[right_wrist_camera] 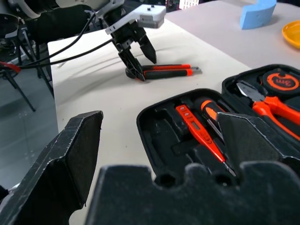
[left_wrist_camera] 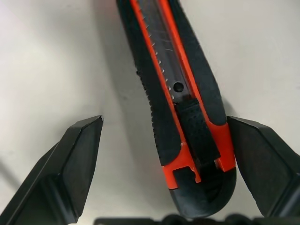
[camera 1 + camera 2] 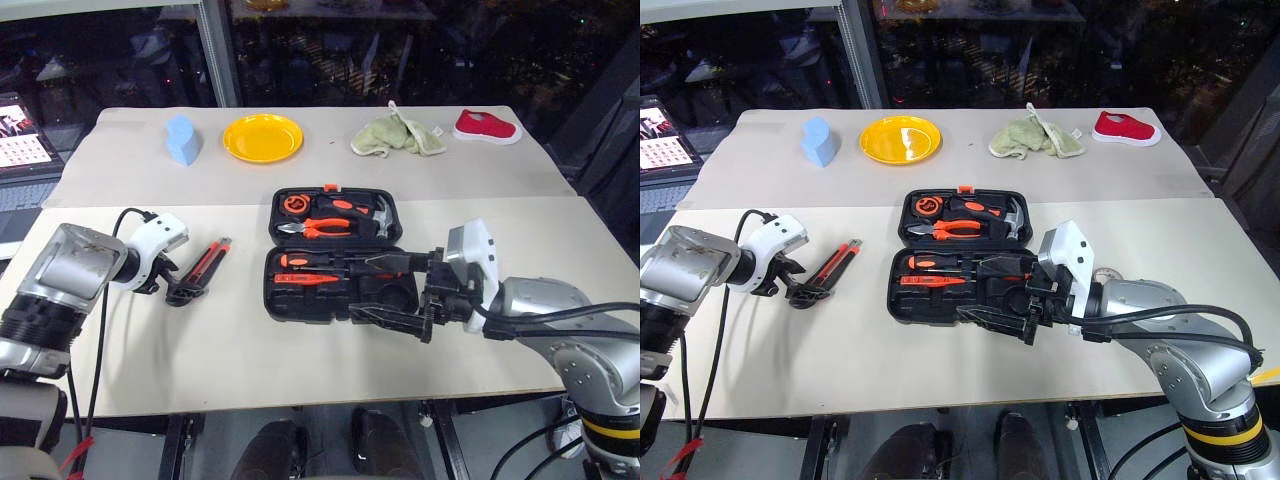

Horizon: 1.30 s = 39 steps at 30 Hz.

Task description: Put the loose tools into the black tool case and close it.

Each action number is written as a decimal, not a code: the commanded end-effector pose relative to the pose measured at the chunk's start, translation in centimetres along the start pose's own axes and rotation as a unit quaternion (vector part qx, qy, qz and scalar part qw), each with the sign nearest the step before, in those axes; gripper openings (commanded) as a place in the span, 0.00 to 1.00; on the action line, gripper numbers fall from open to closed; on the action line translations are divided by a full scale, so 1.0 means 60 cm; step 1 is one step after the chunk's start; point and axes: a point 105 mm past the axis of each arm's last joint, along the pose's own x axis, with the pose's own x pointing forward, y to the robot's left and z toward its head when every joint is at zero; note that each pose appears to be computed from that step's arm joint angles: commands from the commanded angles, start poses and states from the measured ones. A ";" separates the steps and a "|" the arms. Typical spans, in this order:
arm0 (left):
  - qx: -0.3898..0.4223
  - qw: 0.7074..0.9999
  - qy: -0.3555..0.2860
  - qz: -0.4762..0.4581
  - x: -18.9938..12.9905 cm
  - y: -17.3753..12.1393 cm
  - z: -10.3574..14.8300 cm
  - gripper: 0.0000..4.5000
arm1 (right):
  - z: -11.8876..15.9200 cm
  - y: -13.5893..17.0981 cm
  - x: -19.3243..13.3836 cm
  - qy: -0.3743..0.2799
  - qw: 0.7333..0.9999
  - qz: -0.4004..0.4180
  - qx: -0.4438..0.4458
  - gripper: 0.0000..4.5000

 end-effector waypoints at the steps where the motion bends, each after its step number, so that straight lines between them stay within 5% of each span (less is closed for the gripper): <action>1: -0.004 1.000 0.011 -0.002 0.008 0.000 -0.001 0.74 | 0.021 -0.001 -0.006 -0.022 0.999 -0.014 -0.025 1.00; 4: -0.005 1.000 0.011 0.001 0.011 0.002 0.000 0.48 | 0.021 -0.001 -0.005 -0.021 0.999 -0.014 -0.027 1.00; 6: -0.017 1.000 0.012 0.004 0.011 0.006 -0.007 0.39 | 0.025 -0.002 -0.005 -0.024 0.999 -0.015 -0.032 1.00; 16: -0.043 0.997 -0.019 0.060 -0.018 0.048 -0.027 0.39 | 0.022 -0.006 -0.020 -0.021 0.999 -0.018 -0.027 1.00; 25: 0.061 0.977 -0.197 0.050 -0.088 0.054 0.123 0.39 | 0.019 -0.012 -0.032 -0.018 0.999 -0.034 -0.022 1.00; 29: 0.252 0.934 -0.237 -0.093 -0.120 -0.062 0.200 0.39 | 0.020 -0.013 -0.041 -0.009 0.999 -0.044 -0.024 1.00; 31: 0.339 0.901 -0.220 -0.156 -0.121 -0.118 0.203 0.39 | 0.024 -0.012 -0.047 -0.003 0.998 -0.052 -0.027 1.00; 39: 0.447 0.841 -0.178 -0.247 -0.060 -0.213 0.207 0.39 | 0.014 -0.001 -0.069 0.008 0.994 -0.111 -0.010 1.00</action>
